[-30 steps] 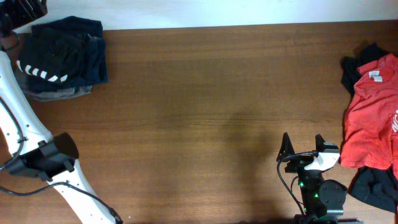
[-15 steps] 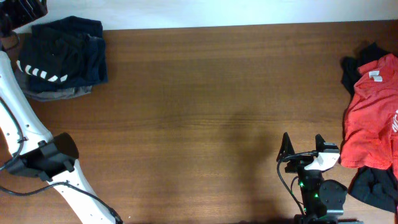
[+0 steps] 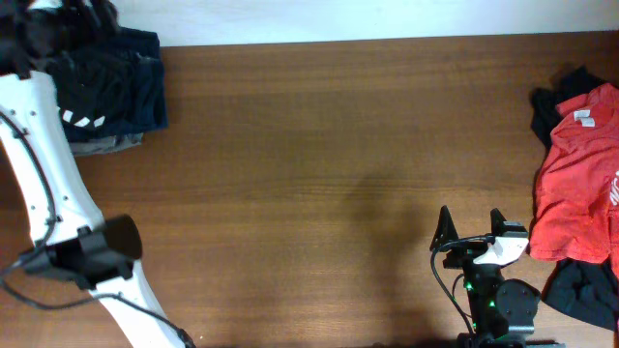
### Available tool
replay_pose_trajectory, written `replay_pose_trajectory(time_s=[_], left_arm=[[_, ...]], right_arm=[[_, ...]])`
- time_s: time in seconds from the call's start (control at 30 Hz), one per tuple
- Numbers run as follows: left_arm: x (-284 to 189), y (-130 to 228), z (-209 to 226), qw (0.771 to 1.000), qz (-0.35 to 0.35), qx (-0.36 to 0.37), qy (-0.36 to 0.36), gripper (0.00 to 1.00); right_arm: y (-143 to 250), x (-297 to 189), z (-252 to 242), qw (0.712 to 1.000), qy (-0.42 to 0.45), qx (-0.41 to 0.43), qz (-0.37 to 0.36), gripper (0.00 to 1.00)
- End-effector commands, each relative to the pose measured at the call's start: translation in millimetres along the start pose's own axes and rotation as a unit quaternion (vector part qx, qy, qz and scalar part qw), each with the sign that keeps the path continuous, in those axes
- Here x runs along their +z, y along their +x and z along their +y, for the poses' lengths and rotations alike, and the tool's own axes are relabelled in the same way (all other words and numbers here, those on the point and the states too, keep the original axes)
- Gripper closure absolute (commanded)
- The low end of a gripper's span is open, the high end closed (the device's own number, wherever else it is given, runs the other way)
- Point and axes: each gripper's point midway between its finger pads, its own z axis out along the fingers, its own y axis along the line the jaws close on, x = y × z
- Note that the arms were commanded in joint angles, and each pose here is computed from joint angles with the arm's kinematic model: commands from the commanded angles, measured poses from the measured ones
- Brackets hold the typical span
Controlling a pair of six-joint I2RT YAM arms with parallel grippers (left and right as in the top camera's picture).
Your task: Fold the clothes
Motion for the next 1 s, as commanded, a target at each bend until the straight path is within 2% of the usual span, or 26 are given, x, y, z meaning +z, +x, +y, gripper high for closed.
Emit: replay_pose_trajectory(time_s=[0.0, 0.13, 0.23, 0.43, 0.6, 0.8, 0.97], left_arm=[[-39, 7, -10, 0.997, -0.012, 0.055, -0.055, 0.01], [-34, 36, -39, 0.988, 0.006, 0.15, -0.043, 0.01], [-32, 60, -53, 0.981, 0.011, 0.191, -0.037, 0.01], [-37, 121, -47, 0.979, 0.025, 0.198, -0.033, 0.01], [-54, 184, -32, 0.98, 0.006, 0.198, -0.03, 0.01], [-81, 245, -16, 0.978, -0.056, 0.198, -0.025, 0.01], [-99, 272, -15, 0.971, -0.136, 0.198, -0.006, 0.01]], right_arm=[[2, 0, 0, 1.0, 0.0, -0.005, 0.002, 0.01], [2, 0, 0, 1.0, 0.0, -0.005, 0.002, 0.02], [2, 0, 0, 1.0, 0.0, -0.005, 0.002, 0.01], [2, 0, 0, 1.0, 0.0, -0.005, 0.002, 0.01], [2, 0, 0, 1.0, 0.0, -0.005, 0.002, 0.01], [2, 0, 0, 1.0, 0.0, -0.005, 0.002, 0.01], [2, 0, 0, 1.0, 0.0, -0.005, 0.002, 0.02]])
